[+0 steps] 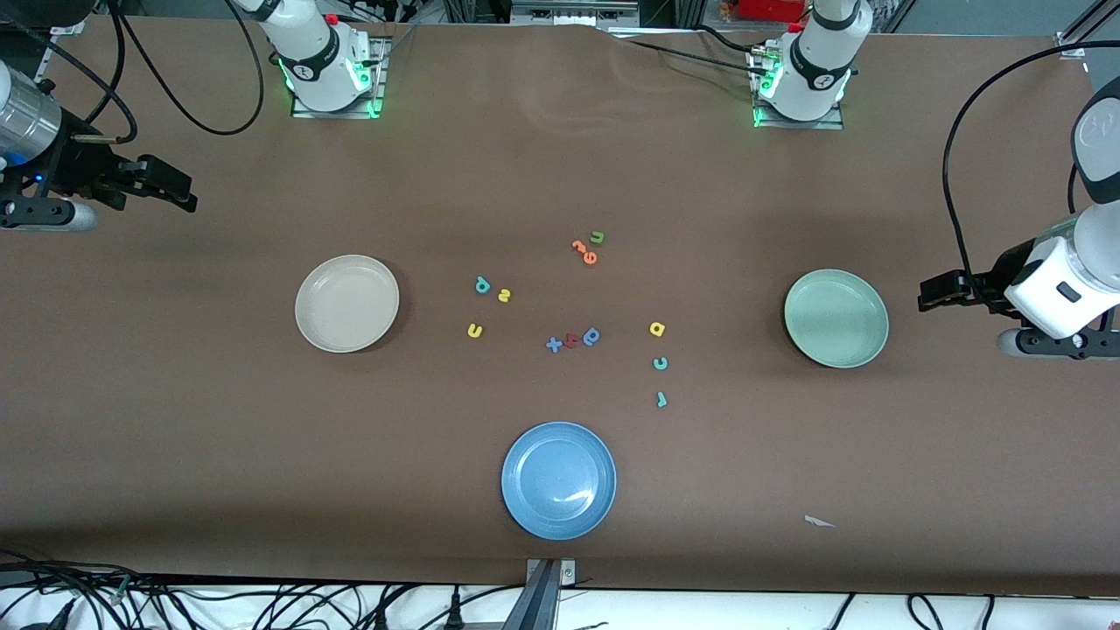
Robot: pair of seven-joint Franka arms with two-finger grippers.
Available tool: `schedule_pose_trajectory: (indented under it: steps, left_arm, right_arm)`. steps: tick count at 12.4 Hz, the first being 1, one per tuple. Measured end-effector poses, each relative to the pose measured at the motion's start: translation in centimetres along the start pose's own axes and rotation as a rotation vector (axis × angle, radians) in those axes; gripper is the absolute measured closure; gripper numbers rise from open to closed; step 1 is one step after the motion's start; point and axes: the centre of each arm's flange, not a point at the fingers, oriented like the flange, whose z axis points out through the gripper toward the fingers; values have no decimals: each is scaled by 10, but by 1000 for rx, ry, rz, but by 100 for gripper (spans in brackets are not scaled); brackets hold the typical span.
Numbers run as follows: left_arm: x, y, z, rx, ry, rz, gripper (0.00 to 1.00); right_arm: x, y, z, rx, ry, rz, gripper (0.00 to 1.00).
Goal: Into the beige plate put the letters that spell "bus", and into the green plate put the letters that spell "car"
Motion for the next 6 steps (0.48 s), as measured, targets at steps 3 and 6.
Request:
schedule_pose_trajectory:
  steps: [3, 6]
  left_arm:
    - [3, 6, 9, 0, -17, 1, 0]
    - [10, 35, 31, 6, -53, -32, 0]
  right_arm:
    - [0, 0, 0, 0, 0, 0, 0]
    - [0, 0, 0, 0, -2, 0, 0]
